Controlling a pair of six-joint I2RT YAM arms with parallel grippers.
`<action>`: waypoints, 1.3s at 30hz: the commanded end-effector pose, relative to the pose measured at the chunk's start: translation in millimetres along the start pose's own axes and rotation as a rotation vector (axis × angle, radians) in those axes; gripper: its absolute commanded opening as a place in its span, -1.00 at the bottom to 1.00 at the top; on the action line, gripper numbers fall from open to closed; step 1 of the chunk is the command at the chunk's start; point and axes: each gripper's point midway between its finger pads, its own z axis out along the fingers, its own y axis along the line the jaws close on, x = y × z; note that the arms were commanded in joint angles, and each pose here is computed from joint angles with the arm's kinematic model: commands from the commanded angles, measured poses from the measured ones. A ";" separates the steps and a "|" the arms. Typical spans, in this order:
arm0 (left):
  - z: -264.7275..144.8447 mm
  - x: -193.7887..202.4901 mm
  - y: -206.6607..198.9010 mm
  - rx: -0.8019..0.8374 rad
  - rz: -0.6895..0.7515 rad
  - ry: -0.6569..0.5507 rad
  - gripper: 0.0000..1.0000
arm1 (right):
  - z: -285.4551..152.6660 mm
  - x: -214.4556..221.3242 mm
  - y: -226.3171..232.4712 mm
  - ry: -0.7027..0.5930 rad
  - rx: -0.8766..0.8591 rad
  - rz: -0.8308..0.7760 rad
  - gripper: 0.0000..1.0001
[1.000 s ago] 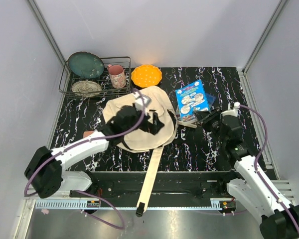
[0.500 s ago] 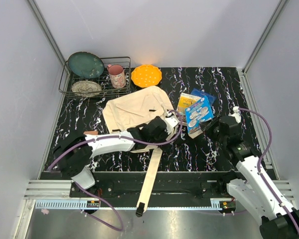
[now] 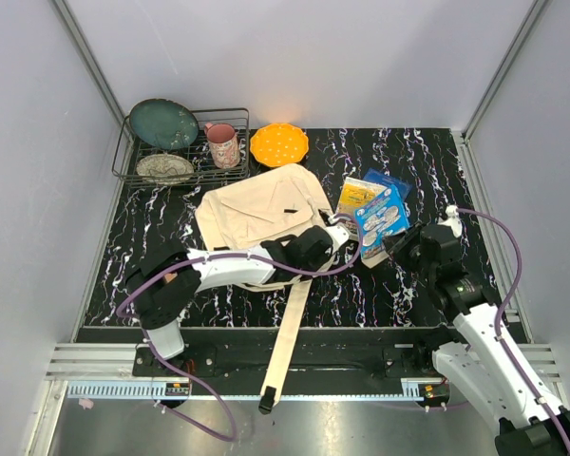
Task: Pack the student bag
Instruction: Place the book in the student bag.
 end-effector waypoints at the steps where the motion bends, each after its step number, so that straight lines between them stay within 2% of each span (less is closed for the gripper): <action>1: -2.6 -15.3 12.2 -0.072 0.009 -0.021 -0.62 | -15.1 -32.1 35.5 -0.105 -0.121 0.002 -1.00; 4: -6.1 -16.7 16.0 -0.089 0.010 -0.020 -0.77 | -14.5 -27.0 30.5 -0.089 -0.111 -0.002 -1.00; 5: -8.1 -16.8 17.3 -0.093 0.010 -0.019 -0.95 | -15.3 -26.0 30.4 -0.086 -0.115 0.000 -1.00; 6: -10.0 -18.7 19.6 -0.104 0.008 -0.025 -1.00 | -15.2 -22.9 29.1 -0.076 -0.117 -0.002 -1.00; 13: -38.8 -47.4 29.3 -0.107 0.042 -0.066 -0.89 | -20.8 -10.2 31.2 -0.025 -0.159 -0.002 -1.00; 15: -43.2 -54.6 27.8 -0.084 0.051 -0.078 -0.69 | -21.7 -5.9 32.9 -0.001 -0.172 -0.010 -1.00; 17: -46.3 -60.1 28.1 -0.064 0.058 -0.089 -0.64 | -21.6 -4.1 31.7 0.005 -0.169 -0.006 -1.00; 18: -46.1 -60.7 25.0 -0.037 0.060 -0.089 -0.54 | -22.5 1.1 32.4 0.029 -0.181 -0.006 -1.00; 21: -43.0 -59.2 20.4 0.025 0.048 -0.076 -0.53 | -23.5 5.7 31.5 0.045 -0.191 -0.004 -1.00; 22: -42.0 -57.8 19.0 0.042 0.043 -0.070 -0.72 | -24.1 6.7 31.5 0.048 -0.194 -0.005 -1.00; 25: -41.6 -56.4 28.5 0.017 0.021 -0.062 -1.00 | -25.7 14.7 34.5 0.087 -0.221 -0.011 -1.00; 32: -55.7 -75.5 69.2 -0.069 -0.071 -0.110 -1.00 | -47.7 32.6 40.8 0.151 -0.332 0.040 -1.00; 39: -78.9 -106.6 98.4 -0.167 -0.079 -0.162 -1.00 | -77.4 52.7 52.5 0.266 -0.452 0.053 -1.00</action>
